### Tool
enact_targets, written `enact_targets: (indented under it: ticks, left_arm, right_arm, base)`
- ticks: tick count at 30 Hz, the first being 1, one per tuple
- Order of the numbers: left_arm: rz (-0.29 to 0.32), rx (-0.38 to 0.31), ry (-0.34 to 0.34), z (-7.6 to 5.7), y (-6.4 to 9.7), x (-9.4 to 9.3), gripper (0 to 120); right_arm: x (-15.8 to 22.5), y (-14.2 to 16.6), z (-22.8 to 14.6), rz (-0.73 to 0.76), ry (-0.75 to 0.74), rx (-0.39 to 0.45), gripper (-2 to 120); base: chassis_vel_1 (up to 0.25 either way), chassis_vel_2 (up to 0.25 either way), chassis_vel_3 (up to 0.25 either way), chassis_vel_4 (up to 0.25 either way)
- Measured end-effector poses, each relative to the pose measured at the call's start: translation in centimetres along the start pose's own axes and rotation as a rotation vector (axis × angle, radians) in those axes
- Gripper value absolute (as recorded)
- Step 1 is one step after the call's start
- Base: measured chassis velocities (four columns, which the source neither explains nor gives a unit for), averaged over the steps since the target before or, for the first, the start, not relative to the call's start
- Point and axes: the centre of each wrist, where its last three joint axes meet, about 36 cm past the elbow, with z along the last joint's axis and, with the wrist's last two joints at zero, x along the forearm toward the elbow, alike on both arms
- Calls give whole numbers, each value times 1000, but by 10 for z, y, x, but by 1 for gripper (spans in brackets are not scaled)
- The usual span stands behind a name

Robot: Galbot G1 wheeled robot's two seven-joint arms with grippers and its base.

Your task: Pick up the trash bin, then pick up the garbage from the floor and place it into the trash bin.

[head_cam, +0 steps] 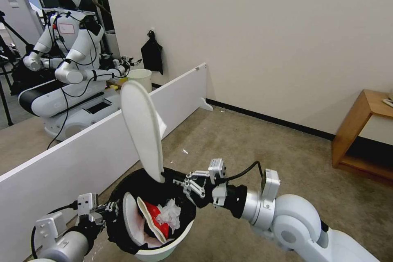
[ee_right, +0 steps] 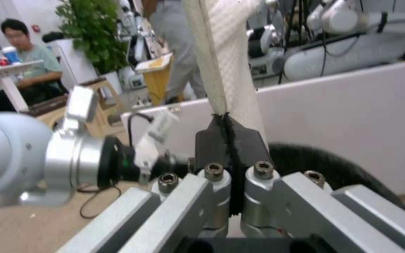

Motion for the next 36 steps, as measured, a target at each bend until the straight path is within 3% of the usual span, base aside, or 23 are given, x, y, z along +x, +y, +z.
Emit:
enact_targets:
  ticks: [36]
  left_arm:
    - [15, 6, -21, -8, -2, 1, 4]
  right_arm:
    - [16, -11, 49, 100, 218, 3, 0]
  base:
    - [0, 0, 0, 0]
